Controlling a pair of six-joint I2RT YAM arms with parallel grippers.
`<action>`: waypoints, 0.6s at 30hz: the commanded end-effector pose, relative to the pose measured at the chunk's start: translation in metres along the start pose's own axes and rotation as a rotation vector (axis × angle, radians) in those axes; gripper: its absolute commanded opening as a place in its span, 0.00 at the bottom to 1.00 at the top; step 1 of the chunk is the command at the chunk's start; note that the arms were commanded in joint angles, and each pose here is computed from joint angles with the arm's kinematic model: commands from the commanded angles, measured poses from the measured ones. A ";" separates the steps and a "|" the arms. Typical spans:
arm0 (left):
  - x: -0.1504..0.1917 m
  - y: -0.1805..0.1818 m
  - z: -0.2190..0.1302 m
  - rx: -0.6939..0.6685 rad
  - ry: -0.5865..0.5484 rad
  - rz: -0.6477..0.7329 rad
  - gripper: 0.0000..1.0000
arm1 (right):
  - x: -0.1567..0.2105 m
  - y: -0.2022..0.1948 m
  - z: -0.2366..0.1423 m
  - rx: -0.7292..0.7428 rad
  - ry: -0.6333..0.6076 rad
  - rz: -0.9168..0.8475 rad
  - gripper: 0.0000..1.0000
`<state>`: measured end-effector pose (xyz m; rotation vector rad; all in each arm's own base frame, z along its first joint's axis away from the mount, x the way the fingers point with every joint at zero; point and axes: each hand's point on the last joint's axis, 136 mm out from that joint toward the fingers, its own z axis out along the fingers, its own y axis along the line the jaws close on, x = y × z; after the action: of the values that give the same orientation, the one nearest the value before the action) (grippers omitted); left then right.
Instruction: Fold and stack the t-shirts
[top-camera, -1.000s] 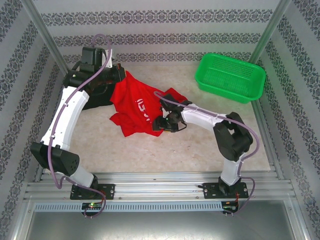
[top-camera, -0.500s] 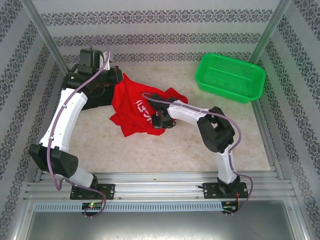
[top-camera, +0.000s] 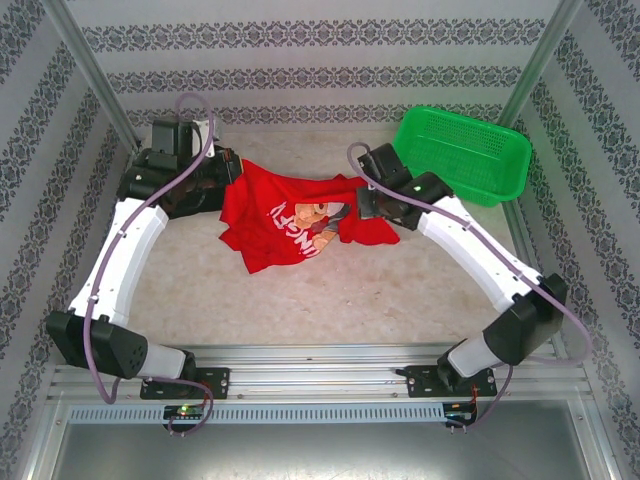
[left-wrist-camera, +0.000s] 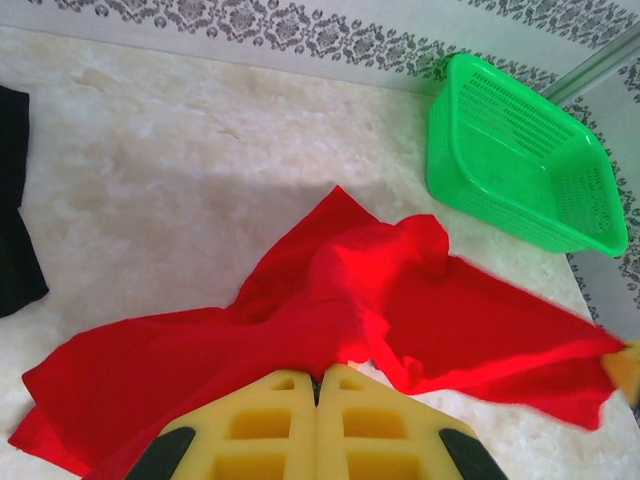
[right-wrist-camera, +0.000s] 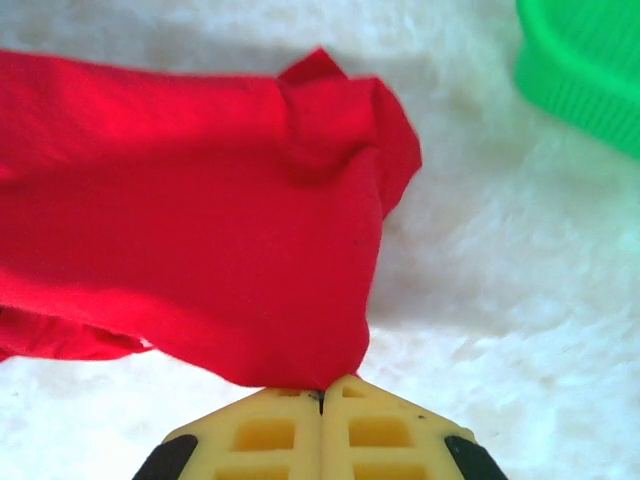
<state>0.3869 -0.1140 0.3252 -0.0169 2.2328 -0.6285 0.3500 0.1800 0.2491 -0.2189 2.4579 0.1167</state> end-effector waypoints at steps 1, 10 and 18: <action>-0.001 -0.001 -0.007 0.020 -0.042 0.018 0.00 | 0.017 0.003 0.012 0.020 0.091 -0.213 0.00; 0.068 0.059 0.002 -0.207 0.071 -0.082 0.00 | 0.115 0.106 0.091 -0.140 0.357 -0.354 0.00; 0.120 0.069 0.008 -0.187 0.152 -0.111 0.00 | 0.133 0.087 0.054 -0.288 0.369 0.055 0.51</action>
<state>0.3270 -0.0844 0.2003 -0.1737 2.4823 -0.4730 0.2558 0.2663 0.0836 -0.6430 2.8493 0.2468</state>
